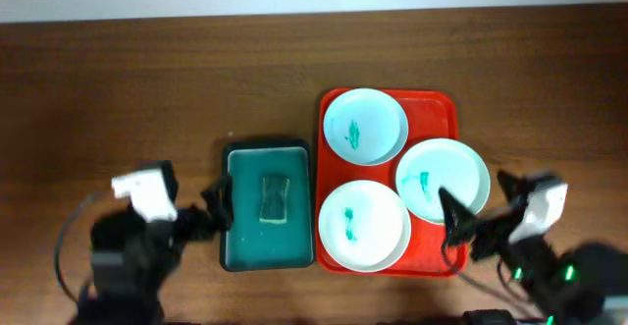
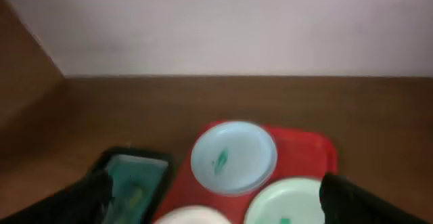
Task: Clean dirty plates on tray and stack at the side
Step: 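Grasp the sponge with the left gripper, the lower plate's rim with the right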
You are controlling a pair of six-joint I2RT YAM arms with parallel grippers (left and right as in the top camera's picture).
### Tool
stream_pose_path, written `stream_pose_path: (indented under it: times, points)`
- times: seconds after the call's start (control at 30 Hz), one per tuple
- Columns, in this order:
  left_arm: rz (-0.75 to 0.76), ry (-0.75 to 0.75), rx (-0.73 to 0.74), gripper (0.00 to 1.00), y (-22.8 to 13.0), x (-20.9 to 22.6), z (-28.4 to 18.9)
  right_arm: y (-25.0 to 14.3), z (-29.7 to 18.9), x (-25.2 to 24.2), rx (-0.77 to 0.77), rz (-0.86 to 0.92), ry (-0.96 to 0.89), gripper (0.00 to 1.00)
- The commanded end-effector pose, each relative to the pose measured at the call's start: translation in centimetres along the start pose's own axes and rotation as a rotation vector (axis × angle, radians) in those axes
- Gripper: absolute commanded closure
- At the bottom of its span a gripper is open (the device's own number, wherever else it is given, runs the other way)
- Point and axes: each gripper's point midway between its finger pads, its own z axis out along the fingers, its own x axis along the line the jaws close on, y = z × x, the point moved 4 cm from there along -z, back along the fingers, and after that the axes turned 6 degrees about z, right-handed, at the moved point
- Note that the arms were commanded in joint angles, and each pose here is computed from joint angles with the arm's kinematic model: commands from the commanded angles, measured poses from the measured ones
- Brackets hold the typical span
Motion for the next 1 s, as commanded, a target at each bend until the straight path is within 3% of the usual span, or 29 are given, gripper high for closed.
stream_pose_path:
  times: [0.0, 0.17, 0.23, 0.27, 0.33, 0.43, 0.53, 0.63, 0.67, 0.7, 0.73, 0.77, 0.87, 0.97]
  points:
    - [0.08, -0.027, 0.189, 0.01, 3.9, -2.0, 2.3, 0.7, 3.0, -0.6, 0.201, 0.189, -0.032, 0.02]
    - [0.021, -0.064, 0.418, 0.01, 2.7, -2.4, 5.2, -3.4, 8.6, -0.7, 0.574, 0.371, 0.085, 0.02]
    - [0.027, -0.049, 0.476, 0.0, 1.7, -1.9, 5.7, -4.9, 9.4, -2.2, 0.644, 0.382, -0.002, 0.1]
    - [0.006, -0.022, 0.569, 0.01, 0.1, -1.4, 6.0, -6.2, 8.7, -4.0, 0.696, 0.368, -0.157, 0.12]
    - [0.003, -0.01, 0.706, 0.0, -2.4, -1.2, 6.7, -8.7, 7.6, -5.6, 0.795, 0.347, -0.3, 0.27]
    - [0.143, -0.092, 0.889, 0.05, -6.3, -3.4, 9.3, -16.7, 8.6, -5.6, 0.994, 0.338, -0.288, 0.39]
    - [0.147, -0.091, 0.94, 0.13, -7.6, -3.4, 10.5, -21.7, 10.5, -7.1, 1.052, 0.379, -0.311, 0.52]
    - [0.152, -0.098, 0.917, 0.11, -7.3, -3.6, 11.0, -24.0, 12.2, -7.6, 1.113, 0.347, -0.304, 0.6]
    - [0.154, -0.101, 0.904, 0.09, -7.2, -3.6, 11.2, -25.5, 12.7, -7.8, 1.163, 0.346, -0.313, 0.66]
    - [0.154, -0.101, 0.903, 0.09, -7.1, -3.6, 11.2, -26.4, 13.0, -8.0, 1.187, 0.354, -0.323, 0.81]
    - [0.155, -0.101, 0.901, 0.09, -7.1, -3.6, 11.2, -27.2, 13.3, -8.3, 1.207, 0.366, -0.338, 0.89]
    - [0.156, -0.102, 0.898, 0.11, -7.1, -3.6, 11.3, -27.3, 13.7, -8.5, 1.195, 0.386, -0.351, 0.94]
    - [0.158, -0.098, 0.915, 0.16, -7.6, -3.6, 11.8, -26.1, 14.4, -8.4, 1.135, 0.434, -0.384, 0.96]
    - [0.205, -0.036, 1.012, 0.26, -10.5, -3.2, 13.7, -26.1, 14.4, -8.8, 1.123, 0.451, -0.434, 0.96]
